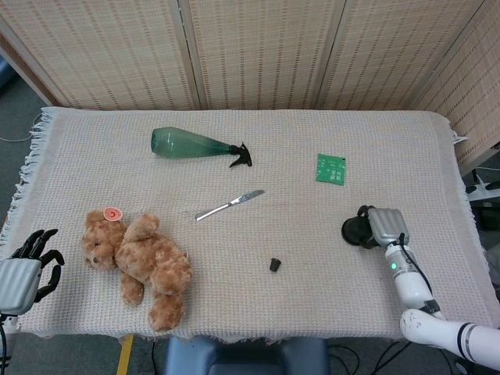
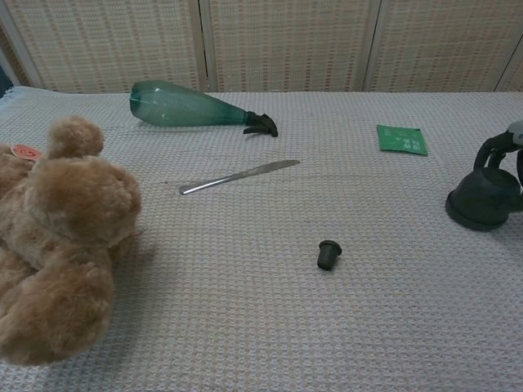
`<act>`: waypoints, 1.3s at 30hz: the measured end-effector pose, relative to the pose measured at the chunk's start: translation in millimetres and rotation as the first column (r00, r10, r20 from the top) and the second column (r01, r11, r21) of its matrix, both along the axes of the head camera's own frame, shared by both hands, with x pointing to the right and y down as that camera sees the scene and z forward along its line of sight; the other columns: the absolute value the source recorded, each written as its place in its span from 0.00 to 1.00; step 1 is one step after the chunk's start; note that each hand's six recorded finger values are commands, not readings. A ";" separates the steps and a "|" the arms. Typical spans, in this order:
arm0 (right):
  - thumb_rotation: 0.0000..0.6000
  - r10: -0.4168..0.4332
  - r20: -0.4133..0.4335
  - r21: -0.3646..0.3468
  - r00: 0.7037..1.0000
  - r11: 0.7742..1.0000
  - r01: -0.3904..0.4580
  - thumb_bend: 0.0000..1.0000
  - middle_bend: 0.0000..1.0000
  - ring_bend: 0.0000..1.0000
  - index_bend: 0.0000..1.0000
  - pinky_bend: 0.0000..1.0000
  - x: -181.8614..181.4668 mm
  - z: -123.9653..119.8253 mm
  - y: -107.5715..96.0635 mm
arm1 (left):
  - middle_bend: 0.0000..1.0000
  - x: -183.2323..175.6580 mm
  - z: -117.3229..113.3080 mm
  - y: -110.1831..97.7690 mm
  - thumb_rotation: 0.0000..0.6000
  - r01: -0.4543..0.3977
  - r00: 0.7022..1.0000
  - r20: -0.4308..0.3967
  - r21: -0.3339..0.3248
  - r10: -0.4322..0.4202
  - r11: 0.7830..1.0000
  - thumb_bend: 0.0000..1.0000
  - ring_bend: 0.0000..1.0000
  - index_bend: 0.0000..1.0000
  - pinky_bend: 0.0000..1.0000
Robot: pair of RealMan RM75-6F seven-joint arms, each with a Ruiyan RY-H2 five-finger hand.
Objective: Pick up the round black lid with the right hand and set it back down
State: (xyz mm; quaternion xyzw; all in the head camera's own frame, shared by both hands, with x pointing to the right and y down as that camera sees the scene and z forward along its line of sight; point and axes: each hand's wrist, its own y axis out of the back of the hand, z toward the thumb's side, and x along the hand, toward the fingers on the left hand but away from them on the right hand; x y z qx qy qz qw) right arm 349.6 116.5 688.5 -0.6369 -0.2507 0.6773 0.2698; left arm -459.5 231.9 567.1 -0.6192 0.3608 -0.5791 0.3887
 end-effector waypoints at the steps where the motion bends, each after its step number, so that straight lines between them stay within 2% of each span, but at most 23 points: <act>1: 1.00 -0.001 0.001 0.005 1.000 1.000 0.001 0.14 0.38 0.52 0.47 0.63 -0.3 -0.9 -0.2 | 0.12 0.0 0.0 0.0 1.00 0.000 1.000 0.000 0.000 0.000 1.000 0.53 0.10 0.54 0.39; 7: 1.00 -0.025 0.035 0.053 0.999 0.998 0.023 0.14 0.39 0.52 0.47 0.63 -7.7 -14.0 0.2 | 0.12 -0.2 0.4 -0.2 1.00 0.001 1.000 0.001 -0.003 -0.001 1.000 0.53 0.10 0.54 0.39; 12: 1.00 -0.067 0.079 0.112 0.995 0.992 0.058 0.14 0.39 0.52 0.47 0.63 -14.4 -39.9 6.2 | 0.12 -0.4 -0.2 -0.2 1.00 0.002 1.000 -0.003 -0.002 -0.002 1.000 0.53 0.10 0.54 0.39; 15: 1.00 -0.097 0.066 0.122 0.993 0.989 0.088 0.14 0.39 0.52 0.47 0.63 -6.9 -57.1 15.9 | 0.12 -0.5 -1.0 -0.3 1.00 0.004 1.000 -0.005 0.001 -0.004 1.000 0.53 0.10 0.54 0.39; 19: 1.00 -0.124 -0.003 0.052 0.992 0.991 0.124 0.14 0.39 0.52 0.47 0.63 13.3 -69.0 37.0 | 0.12 -0.4 -2.4 -0.1 1.00 0.004 1.000 -0.008 0.006 -0.004 1.000 0.53 0.10 0.54 0.39; 26: 1.00 -0.161 -0.081 -0.155 0.984 0.977 0.147 0.15 0.39 0.51 0.47 0.63 40.9 -64.1 77.2 | 0.12 -0.6 -1.8 0.4 1.00 0.005 1.000 -0.006 0.004 -0.005 1.000 0.53 0.10 0.54 0.39; 30: 1.00 -0.172 -0.111 -0.214 0.979 0.966 0.145 0.14 0.36 0.39 0.39 0.60 52.2 -56.5 86.1 | 0.12 0.1 -1.0 0.4 1.00 0.002 1.000 -0.005 0.000 -0.002 1.000 0.53 0.10 0.54 0.39; 32: 1.00 -0.180 -0.123 -0.236 0.976 0.961 0.147 0.14 0.27 0.28 0.32 0.56 56.2 -52.6 88.0 | 0.12 0.1 -1.2 0.4 1.00 0.002 1.000 -0.005 0.001 -0.002 1.000 0.53 0.10 0.54 0.39; 35: 1.00 -0.190 -0.123 -0.256 0.974 0.954 0.154 0.14 0.16 0.15 0.20 0.44 57.3 -50.9 89.5 | 0.12 -0.2 -1.4 0.4 1.00 0.004 1.000 -0.006 0.002 -0.004 1.000 0.53 0.10 0.54 0.39; 39: 1.00 -0.196 -0.104 -0.250 0.975 0.954 0.165 0.14 0.05 0.05 0.08 0.30 54.7 -56.1 89.2 | 0.12 -0.5 -1.4 0.1 1.00 0.004 1.000 -0.006 0.003 -0.004 1.000 0.53 0.10 0.54 0.39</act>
